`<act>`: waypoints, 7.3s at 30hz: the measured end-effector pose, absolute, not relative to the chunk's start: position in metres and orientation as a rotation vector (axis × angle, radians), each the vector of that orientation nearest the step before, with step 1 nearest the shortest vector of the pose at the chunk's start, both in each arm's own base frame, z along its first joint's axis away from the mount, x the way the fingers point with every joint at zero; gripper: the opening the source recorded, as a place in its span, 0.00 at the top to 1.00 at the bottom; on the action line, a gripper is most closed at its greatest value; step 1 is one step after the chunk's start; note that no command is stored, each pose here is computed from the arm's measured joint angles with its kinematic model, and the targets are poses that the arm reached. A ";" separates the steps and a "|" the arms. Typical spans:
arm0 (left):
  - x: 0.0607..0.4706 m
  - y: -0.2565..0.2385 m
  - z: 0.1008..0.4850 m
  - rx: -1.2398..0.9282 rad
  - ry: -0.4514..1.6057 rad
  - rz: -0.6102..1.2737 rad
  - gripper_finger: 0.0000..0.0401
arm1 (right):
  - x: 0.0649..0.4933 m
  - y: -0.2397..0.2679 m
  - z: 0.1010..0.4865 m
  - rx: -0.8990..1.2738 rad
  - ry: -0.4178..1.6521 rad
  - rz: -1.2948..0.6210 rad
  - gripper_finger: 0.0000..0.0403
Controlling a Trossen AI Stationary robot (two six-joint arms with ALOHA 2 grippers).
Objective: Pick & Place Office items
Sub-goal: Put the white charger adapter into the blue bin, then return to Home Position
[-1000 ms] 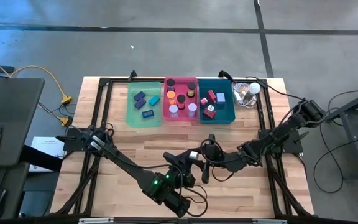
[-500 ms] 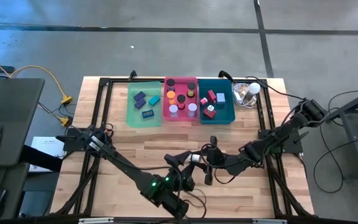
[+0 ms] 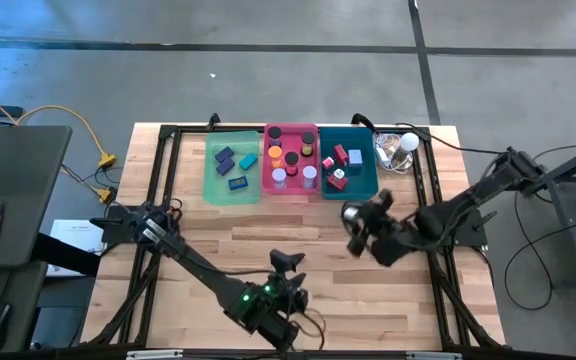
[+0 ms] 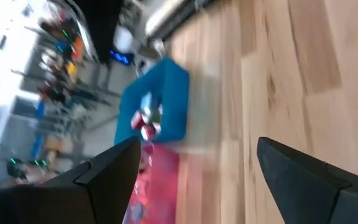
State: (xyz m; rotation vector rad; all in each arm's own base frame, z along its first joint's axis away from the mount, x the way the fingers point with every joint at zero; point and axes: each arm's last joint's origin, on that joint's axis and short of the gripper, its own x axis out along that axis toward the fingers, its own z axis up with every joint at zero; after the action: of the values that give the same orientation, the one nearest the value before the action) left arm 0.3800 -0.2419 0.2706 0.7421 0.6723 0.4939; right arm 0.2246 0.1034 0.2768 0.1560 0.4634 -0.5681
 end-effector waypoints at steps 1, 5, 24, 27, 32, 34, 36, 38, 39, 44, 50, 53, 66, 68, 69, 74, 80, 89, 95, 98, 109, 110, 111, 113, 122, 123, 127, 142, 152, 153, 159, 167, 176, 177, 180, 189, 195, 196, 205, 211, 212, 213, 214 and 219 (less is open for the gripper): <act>0.379 -0.238 0.269 0.728 0.700 0.490 0.22 | 0.221 0.096 0.277 0.166 0.482 -0.607 0.68; 0.377 -0.221 0.261 0.645 0.836 0.469 0.22 | 0.207 0.060 0.274 0.189 0.582 -0.798 0.68; 0.372 -0.200 0.254 0.562 1.063 0.422 0.22 | 0.237 -0.094 0.228 0.342 0.987 -1.054 0.68; 0.368 -0.203 0.254 0.570 1.072 0.423 0.22 | 0.241 -0.113 0.211 0.383 1.056 -1.056 0.68; 0.361 -0.204 0.254 0.578 1.102 0.443 0.22 | 0.252 -0.130 0.183 0.409 1.130 -1.023 0.68; 0.359 -0.204 0.254 0.575 1.108 0.454 0.22 | 0.256 -0.133 0.174 0.394 1.143 -1.029 0.68; 0.359 -0.204 0.254 0.577 1.114 0.458 0.22 | 0.258 -0.135 0.167 0.376 1.146 -1.066 0.65; 0.359 -0.204 0.254 0.578 1.114 0.458 0.22 | 0.259 -0.136 0.162 0.358 1.160 -1.092 0.58; 0.359 -0.203 0.254 0.577 1.114 0.459 0.22 | 0.259 -0.137 0.161 0.345 1.165 -1.102 0.53; 0.360 -0.201 0.254 0.571 1.116 0.467 0.22 | 0.260 -0.136 0.162 0.323 1.171 -1.084 0.34; 0.363 -0.194 0.254 0.586 1.132 0.475 0.22 | 0.253 -0.127 0.188 0.290 1.126 -1.038 0.21; 0.359 -0.189 0.258 0.652 1.140 0.509 0.22 | 0.242 -0.114 0.210 0.301 1.111 -0.961 0.18; 0.308 -0.160 0.346 0.481 1.034 0.504 0.22 | 0.176 -0.064 0.291 0.497 0.938 -0.422 0.22; 0.300 -0.156 0.357 0.449 1.025 0.481 0.25 | 0.173 -0.058 0.296 0.501 0.886 -0.324 0.26; 0.296 -0.154 0.362 0.443 1.024 0.470 0.28 | 0.173 -0.056 0.296 0.508 0.865 -0.274 0.28; 0.278 -0.145 0.381 0.431 0.987 0.438 0.47 | 0.181 -0.048 0.291 0.515 0.801 -0.130 0.45; 0.248 -0.129 0.394 0.338 1.034 0.335 0.81 | 0.193 -0.038 0.294 0.459 0.720 -0.014 0.79; 0.208 -0.091 0.396 0.201 1.000 0.441 0.86 | 0.200 -0.020 0.299 0.427 0.667 -0.042 0.99; 0.206 -0.088 0.385 0.120 1.042 0.466 0.82 | 0.201 -0.010 0.299 0.410 0.675 -0.026 0.99; 0.207 -0.086 0.375 0.125 1.072 0.489 0.82 | 0.200 -0.003 0.301 0.394 0.665 0.004 1.00; 0.154 -0.041 0.396 -0.056 0.781 0.472 0.98 | 0.149 0.027 0.333 0.300 0.483 0.104 1.00; 0.150 -0.037 0.395 -0.075 0.726 0.458 0.99 | 0.143 0.030 0.336 0.285 0.461 0.100 1.00; 0.146 -0.034 0.393 -0.091 0.676 0.446 0.99 | 0.138 0.032 0.338 0.267 0.445 0.106 1.00; 0.140 -0.029 0.384 -0.100 0.607 0.430 1.00 | 0.129 0.037 0.338 0.223 0.413 0.130 1.00; 0.115 -0.009 0.322 -0.176 0.483 0.411 1.00 | 0.104 0.045 0.289 0.047 0.151 0.289 1.00; 0.113 -0.007 0.318 -0.189 0.453 0.389 1.00 | 0.101 0.043 0.285 0.043 0.118 0.279 1.00; 0.110 -0.005 0.306 -0.213 0.335 0.267 1.00 | 0.094 0.039 0.264 0.059 0.094 0.271 1.00; 0.099 -0.004 0.237 -0.249 0.209 0.118 1.00 | 0.092 0.038 0.200 0.093 0.047 0.257 1.00; 0.078 -0.004 0.217 -0.239 0.070 0.036 1.00 | 0.082 0.033 0.198 0.097 0.019 0.258 1.00; 0.078 -0.004 0.213 -0.232 0.065 0.035 1.00 | 0.082 0.033 0.197 0.098 0.013 0.259 1.00; 0.082 -0.004 0.203 -0.203 0.045 0.035 1.00 | 0.087 0.036 0.178 0.096 -0.001 0.263 1.00; 0.091 -0.005 0.182 -0.169 0.030 0.035 1.00 | 0.090 0.038 0.171 0.092 -0.042 0.287 1.00; 0.096 -0.006 0.172 -0.137 -0.023 -0.008 1.00 | 0.090 0.038 0.170 0.086 -0.030 0.291 1.00; 0.096 -0.006 0.172 -0.133 -0.023 -0.008 1.00 | 0.090 0.038 0.170 0.080 -0.031 0.290 1.00; 0.096 -0.006 0.172 -0.133 -0.022 -0.008 1.00 | 0.090 0.038 0.170 0.068 -0.030 0.288 1.00; 0.097 -0.006 0.171 -0.099 -0.020 -0.007 1.00 | 0.090 0.038 0.169 0.066 -0.025 0.289 1.00; 0.097 -0.006 0.171 -0.103 -0.019 -0.008 1.00 | 0.090 0.038 0.169 0.061 -0.025 0.289 1.00; 0.097 -0.006 0.171 -0.104 -0.019 -0.008 1.00 | 0.090 0.038 0.169 0.063 -0.025 0.289 1.00; 0.097 -0.006 0.171 -0.105 -0.019 -0.008 1.00 | 0.090 0.038 0.169 0.064 -0.024 0.290 1.00; 0.097 -0.006 0.171 -0.107 -0.019 -0.008 1.00 | 0.090 0.038 0.168 0.064 -0.023 0.290 1.00; 0.097 -0.006 0.171 -0.107 -0.019 -0.008 1.00 | 0.090 0.038 0.168 0.064 -0.023 0.290 1.00; 0.097 -0.006 0.171 -0.107 -0.019 -0.008 1.00 | 0.090 0.038 0.168 0.065 -0.023 0.290 1.00; 0.097 -0.006 0.171 -0.107 -0.019 -0.008 1.00 | 0.090 0.038 0.168 0.065 -0.023 0.290 1.00; 0.097 -0.006 0.171 -0.106 -0.019 -0.007 1.00 | 0.090 0.038 0.168 0.064 -0.022 0.290 1.00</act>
State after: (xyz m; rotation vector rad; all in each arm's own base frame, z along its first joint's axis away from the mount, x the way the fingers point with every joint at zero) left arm 0.0967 -0.0063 0.1707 -0.1065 -0.0188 -0.0075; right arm 0.0904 0.0379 0.1682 0.0644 -0.0222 0.2895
